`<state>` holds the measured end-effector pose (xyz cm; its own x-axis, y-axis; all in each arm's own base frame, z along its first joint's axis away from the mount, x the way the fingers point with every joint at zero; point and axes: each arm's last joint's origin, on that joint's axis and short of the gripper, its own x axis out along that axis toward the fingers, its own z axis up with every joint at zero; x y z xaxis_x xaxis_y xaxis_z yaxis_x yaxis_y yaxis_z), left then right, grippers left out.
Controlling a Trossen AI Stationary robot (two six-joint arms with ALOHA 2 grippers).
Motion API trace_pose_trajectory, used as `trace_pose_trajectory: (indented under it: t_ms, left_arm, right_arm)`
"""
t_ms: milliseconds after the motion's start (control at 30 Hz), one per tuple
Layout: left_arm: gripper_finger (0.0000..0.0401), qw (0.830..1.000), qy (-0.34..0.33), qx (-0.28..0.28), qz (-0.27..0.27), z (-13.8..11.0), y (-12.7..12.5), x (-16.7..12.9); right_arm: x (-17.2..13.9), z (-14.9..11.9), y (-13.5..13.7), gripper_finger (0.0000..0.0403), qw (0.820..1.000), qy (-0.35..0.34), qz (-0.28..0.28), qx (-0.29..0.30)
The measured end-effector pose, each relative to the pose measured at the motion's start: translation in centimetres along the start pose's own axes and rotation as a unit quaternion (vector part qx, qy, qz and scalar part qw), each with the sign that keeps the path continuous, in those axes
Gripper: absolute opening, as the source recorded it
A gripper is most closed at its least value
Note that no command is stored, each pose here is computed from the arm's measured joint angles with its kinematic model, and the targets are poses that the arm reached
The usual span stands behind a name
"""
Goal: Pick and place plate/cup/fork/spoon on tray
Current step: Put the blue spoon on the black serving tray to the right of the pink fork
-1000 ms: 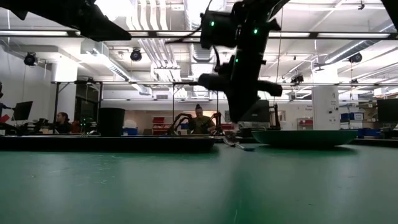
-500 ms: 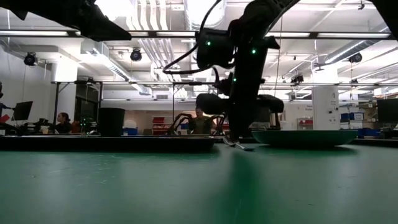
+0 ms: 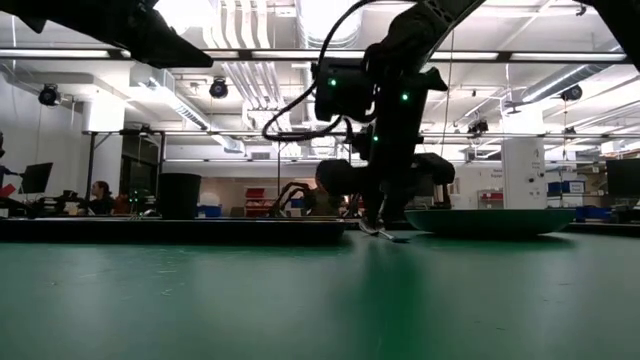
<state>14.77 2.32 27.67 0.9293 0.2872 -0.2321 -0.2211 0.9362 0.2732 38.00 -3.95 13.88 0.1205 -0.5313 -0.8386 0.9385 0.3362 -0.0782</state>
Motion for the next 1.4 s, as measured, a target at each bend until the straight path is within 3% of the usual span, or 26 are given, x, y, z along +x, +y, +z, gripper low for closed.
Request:
trace_pose_trajectory:
  t_ms: [200, 333, 500, 767, 1400]
  left_arm:
    - [0.0101, 1.0, 0.001, 0.0, 0.0, 0.0, 0.0, 0.0]
    - [0.0101, 1.0, 0.001, 0.0, 0.0, 0.0, 0.0, 0.1]
    - [0.0101, 1.0, -0.001, 0.0, 0.0, 0.0, 0.0, 0.1]
    - [0.0101, 1.0, -0.004, -0.001, 0.001, 0.1, 0.0, 0.1]
    - [0.0101, 1.0, -0.003, -0.001, 0.001, 0.1, 0.0, 0.3]
  right_arm:
    - [1.1, -0.6, 0.1, 0.0142, 1.0, 0.006, -0.013, -0.012]
    - [1.5, -0.8, 0.2, 0.0149, 1.0, 0.005, -0.015, -0.014]
    - [2.3, -1.1, 0.6, 0.0116, 1.0, -0.002, -0.017, -0.01]
    - [2.3, -1.2, 0.6, 0.0019, 1.0, -0.001, -0.015, 0.013]
    - [-3.6, 0.3, -0.4, 0.0009, 0.999, -0.048, 0.019, 0.002]
